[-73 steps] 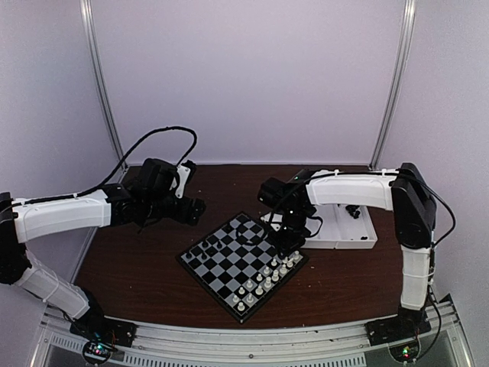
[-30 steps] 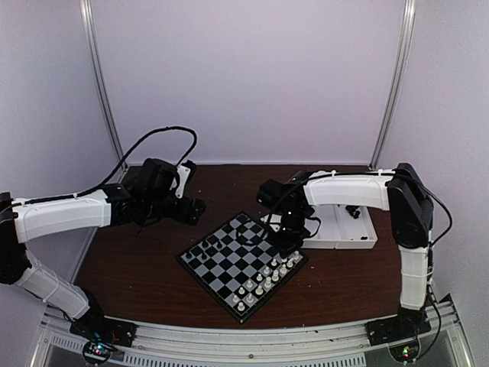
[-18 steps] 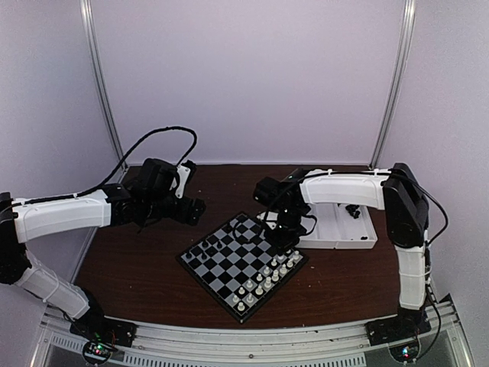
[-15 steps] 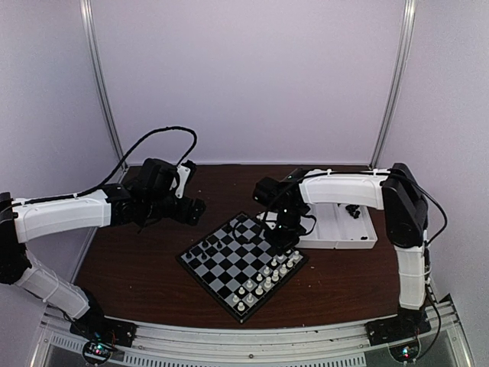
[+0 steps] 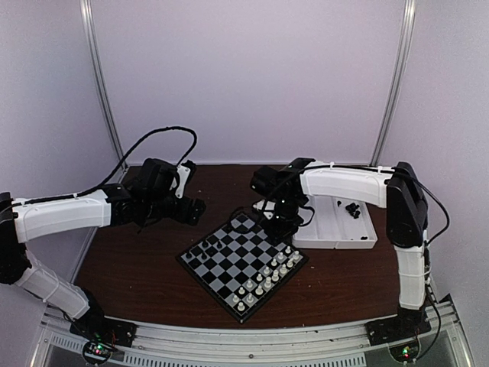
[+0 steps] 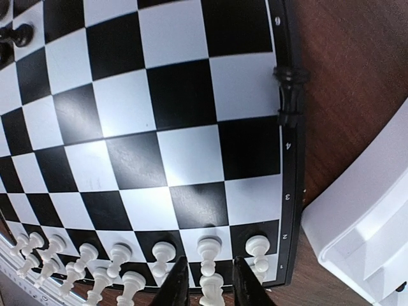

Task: Set up the chess pieces on the board
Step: Adjust the chess piece on the chessboard, then pick up the chess piece from the chessboard.

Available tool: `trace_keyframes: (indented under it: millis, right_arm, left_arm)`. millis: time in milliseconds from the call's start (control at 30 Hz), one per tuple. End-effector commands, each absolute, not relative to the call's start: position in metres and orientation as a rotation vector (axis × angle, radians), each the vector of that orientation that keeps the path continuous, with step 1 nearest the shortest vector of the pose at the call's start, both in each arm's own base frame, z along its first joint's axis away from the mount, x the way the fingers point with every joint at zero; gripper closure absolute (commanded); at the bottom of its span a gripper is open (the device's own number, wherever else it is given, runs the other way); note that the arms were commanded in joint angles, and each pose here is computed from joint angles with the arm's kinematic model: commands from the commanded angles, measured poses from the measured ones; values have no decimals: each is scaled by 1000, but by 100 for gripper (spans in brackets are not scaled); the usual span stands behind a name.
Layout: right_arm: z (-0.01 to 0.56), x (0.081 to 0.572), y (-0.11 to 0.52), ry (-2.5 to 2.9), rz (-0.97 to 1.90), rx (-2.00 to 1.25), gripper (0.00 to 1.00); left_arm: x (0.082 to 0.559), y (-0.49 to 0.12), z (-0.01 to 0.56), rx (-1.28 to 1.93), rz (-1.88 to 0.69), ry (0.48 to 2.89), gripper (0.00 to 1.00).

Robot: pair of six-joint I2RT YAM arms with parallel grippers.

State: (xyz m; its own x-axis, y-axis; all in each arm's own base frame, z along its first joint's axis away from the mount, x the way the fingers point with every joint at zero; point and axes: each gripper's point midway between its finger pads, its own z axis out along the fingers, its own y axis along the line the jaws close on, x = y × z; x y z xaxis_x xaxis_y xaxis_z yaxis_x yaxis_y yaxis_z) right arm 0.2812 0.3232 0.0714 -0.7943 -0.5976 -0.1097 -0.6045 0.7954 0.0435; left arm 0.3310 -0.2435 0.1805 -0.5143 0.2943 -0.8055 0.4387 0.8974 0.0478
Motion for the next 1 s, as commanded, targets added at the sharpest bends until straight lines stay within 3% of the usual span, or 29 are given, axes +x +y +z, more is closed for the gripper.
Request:
trace_keyframes:
  millis: [0,367,967]
  right_arm:
    - [94,301,325,2811,85,-968,75]
    - [79,356,336,2712,142,-868,62]
    - [38,363,336,2680,190,-891,67]
  left_arm:
    - [340,-245,205,492,-218,2081,6]
    - [341,-245,208,492,-212,2073,6]
    - [341,-242,209,490,-191,2076,6]
